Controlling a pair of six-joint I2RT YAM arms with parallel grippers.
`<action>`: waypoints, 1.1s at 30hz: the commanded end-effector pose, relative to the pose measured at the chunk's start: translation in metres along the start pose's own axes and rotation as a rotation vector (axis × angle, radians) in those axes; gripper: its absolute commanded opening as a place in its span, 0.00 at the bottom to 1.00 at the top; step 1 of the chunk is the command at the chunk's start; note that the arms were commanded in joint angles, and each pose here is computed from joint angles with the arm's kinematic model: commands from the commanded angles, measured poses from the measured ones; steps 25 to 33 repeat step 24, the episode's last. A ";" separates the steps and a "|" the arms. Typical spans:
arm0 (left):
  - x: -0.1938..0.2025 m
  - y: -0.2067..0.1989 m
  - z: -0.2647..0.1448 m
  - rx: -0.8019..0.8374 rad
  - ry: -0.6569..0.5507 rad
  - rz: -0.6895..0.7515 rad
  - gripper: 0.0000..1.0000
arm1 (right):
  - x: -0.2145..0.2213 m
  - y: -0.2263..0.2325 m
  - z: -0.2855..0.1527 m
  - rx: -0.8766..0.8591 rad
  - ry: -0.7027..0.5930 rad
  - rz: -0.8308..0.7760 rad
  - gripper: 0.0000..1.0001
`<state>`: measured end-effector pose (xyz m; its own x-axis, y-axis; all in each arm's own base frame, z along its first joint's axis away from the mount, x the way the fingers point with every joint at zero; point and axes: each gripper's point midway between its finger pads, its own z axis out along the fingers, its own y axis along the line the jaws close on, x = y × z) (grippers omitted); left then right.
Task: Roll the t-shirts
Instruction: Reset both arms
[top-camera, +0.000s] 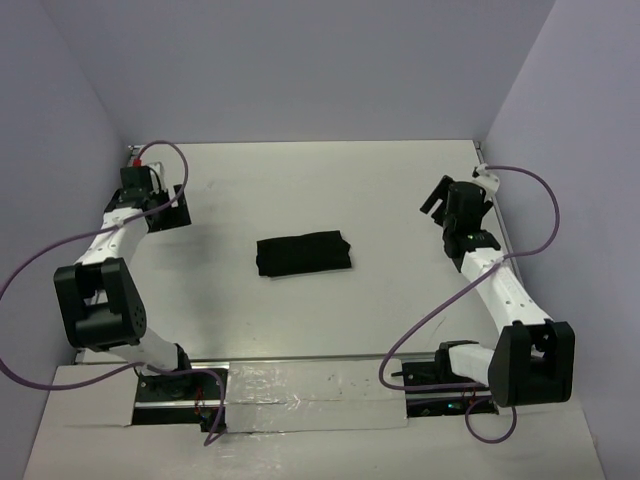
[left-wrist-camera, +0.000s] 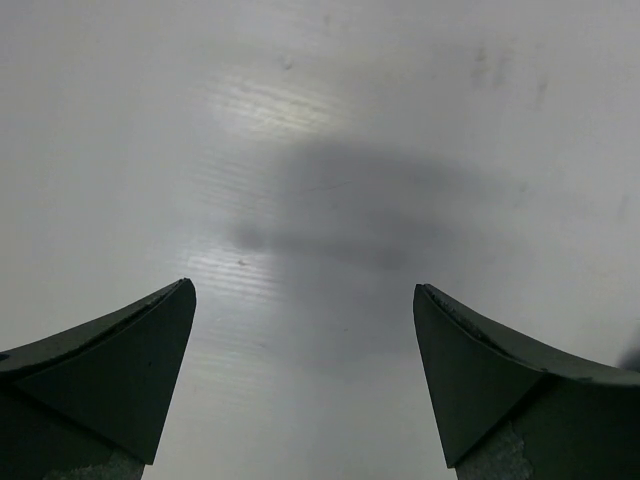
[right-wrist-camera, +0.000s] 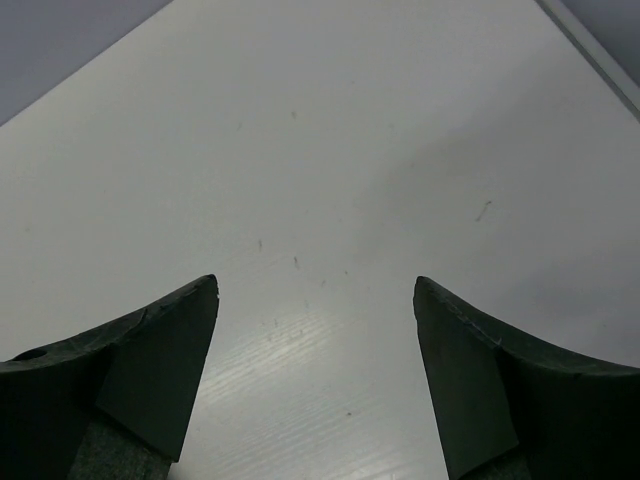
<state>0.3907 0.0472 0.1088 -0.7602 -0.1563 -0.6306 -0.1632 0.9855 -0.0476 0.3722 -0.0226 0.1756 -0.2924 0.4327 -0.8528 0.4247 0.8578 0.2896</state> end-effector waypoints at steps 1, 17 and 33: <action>-0.019 0.027 -0.014 -0.147 -0.133 -0.044 0.99 | -0.004 -0.019 -0.004 0.081 -0.050 0.019 0.86; -0.016 0.038 -0.023 -0.207 -0.178 -0.066 0.99 | -0.001 -0.020 -0.003 0.071 -0.054 0.021 0.86; -0.014 0.034 -0.021 -0.187 -0.172 -0.068 0.99 | 0.002 -0.026 -0.003 0.090 -0.069 0.021 0.84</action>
